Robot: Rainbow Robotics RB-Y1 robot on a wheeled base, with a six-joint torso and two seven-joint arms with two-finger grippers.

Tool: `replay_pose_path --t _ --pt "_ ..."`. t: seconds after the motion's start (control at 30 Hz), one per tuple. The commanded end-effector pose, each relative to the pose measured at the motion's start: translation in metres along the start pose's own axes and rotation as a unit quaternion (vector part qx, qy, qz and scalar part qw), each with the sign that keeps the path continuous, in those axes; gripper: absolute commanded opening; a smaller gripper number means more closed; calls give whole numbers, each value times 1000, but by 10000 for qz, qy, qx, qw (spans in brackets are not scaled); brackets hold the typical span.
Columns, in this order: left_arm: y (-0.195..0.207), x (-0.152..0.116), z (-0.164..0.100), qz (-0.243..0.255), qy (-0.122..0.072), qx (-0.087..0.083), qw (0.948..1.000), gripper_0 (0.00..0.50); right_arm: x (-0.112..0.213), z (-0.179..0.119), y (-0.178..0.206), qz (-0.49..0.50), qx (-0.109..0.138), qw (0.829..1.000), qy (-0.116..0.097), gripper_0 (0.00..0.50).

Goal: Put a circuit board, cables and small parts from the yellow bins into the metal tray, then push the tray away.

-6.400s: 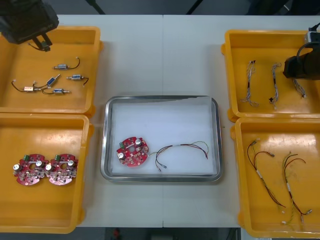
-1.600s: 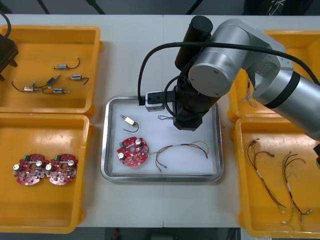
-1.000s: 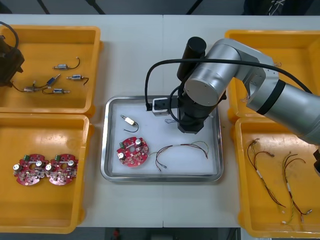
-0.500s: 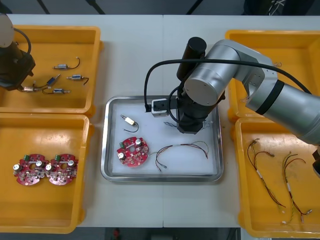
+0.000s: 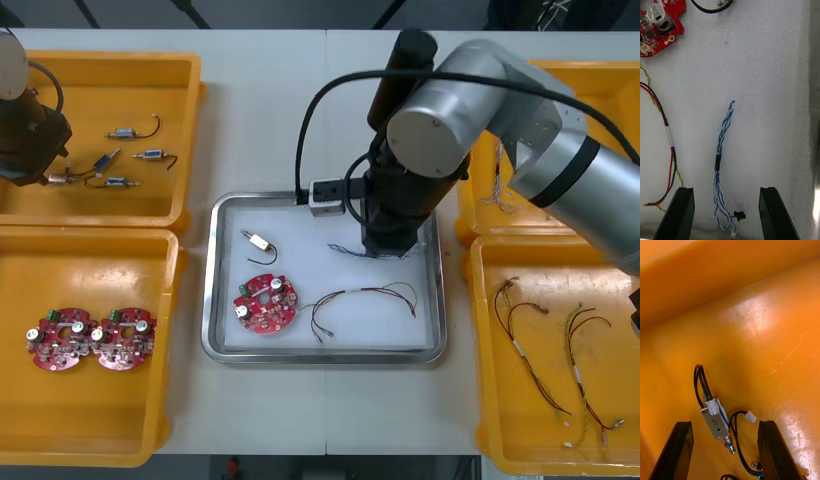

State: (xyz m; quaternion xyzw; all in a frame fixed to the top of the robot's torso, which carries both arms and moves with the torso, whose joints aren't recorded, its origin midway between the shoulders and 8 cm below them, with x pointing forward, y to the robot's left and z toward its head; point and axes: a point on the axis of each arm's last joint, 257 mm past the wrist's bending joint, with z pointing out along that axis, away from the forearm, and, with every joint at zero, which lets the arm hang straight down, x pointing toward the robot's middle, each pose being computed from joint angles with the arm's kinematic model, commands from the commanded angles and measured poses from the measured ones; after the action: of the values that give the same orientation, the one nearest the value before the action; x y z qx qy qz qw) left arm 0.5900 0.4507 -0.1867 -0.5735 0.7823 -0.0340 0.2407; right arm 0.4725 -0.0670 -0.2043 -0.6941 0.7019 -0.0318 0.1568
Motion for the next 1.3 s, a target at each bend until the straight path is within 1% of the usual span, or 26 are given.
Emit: replay_pose_path --t 0.03,0.1,0.17,0.27,0.4,0.53,0.6,0.63,0.73,0.77,0.83,0.87,0.9,0.93,0.97,1.0,1.03,1.07,1.1,1.13,1.17,1.23,1.27,1.3 --pt "13 8 13 -415 59 -127 9990 500 -4 -53 -30 308 312 9988 -226 500" --pt "16 8 15 -443 60 -154 9989 500 2 -60 -32 585 282 9976 -233 500" --pt "21 7 17 -492 56 -196 9986 500 6 -70 -33 977 300 9943 -301 500" --pt "25 7 21 -517 51 -220 9984 500 17 -83 -36 1420 480 9881 -339 500" --pt "25 7 25 -558 36 -173 9983 500 38 -95 -36 1962 713 9775 -304 500" --pt "24 10 26 -560 52 -157 9983 500 61 -101 -31 2440 821 9660 -236 500" --pt "26 10 27 -560 48 -181 9983 500 80 -106 -27 2757 936 9565 -166 500" --pt "25 11 28 -556 52 -165 9983 500 84 -108 -26 2835 973 9539 -151 500" --pt "28 12 32 -520 43 -169 9985 500 111 -116 -16 3268 1164 9379 24 500" --pt "28 13 33 -495 35 -172 9986 500 115 -118 -16 3353 1199 9345 25 500" --pt "31 14 38 -392 -39 -198 9990 500 126 -126 -14 3709 1354 9187 -73 500" --pt "32 13 39 -374 -60 -196 9991 486 129 -127 -13 3798 1375 9147 -101 500" --pt "31 14 40 -333 -80 -191 9992 423 135 -130 -10 3992 1405 9059 -168 500" --pt "31 14 41 -322 -89 -178 9993 292 143 -132 -7 4190 1442 8962 -206 500" --pt "31 14 41 -322 -89 -178 9993 216 147 -133 -5 4290 1454 8912 -226 500" --pt "31 14 41 -307 -89 -178 9993 118 153 -134 -1 4484 1460 8814 -264 500" --pt "31 14 41 -284 -89 -178 9994 71 161 -136 2 4655 1491 8719 -290 500" --pt "31 14 41 -276 -89 -178 9994 50 165 -137 4 4745 1500 8669 -304 500" --pt "31 13 41 -257 -95 -179 9995 2 171 -138 7 4899 1516 8579 -326 500" --pt "30 13 40 -231 -104 -166 9995 0 179 -138 11 5051 1516 8490 -325 500" --pt "30 12 40 -211 -116 -163 9996 0 181 -138 13 5118 1517 8449 -334 500" --pt "28 8 38 -151 -171 -154 9996 0 196 -139 19 5434 1536 8246 -349 500" --pt "28 8 37 -145 -172 -167 9996 0 199 -140 21 5510 1549 8192 -358 500" --pt "26 7 35 -120 -184 -157 9996 0 206 -140 25 5662 1546 8088 -361 500"
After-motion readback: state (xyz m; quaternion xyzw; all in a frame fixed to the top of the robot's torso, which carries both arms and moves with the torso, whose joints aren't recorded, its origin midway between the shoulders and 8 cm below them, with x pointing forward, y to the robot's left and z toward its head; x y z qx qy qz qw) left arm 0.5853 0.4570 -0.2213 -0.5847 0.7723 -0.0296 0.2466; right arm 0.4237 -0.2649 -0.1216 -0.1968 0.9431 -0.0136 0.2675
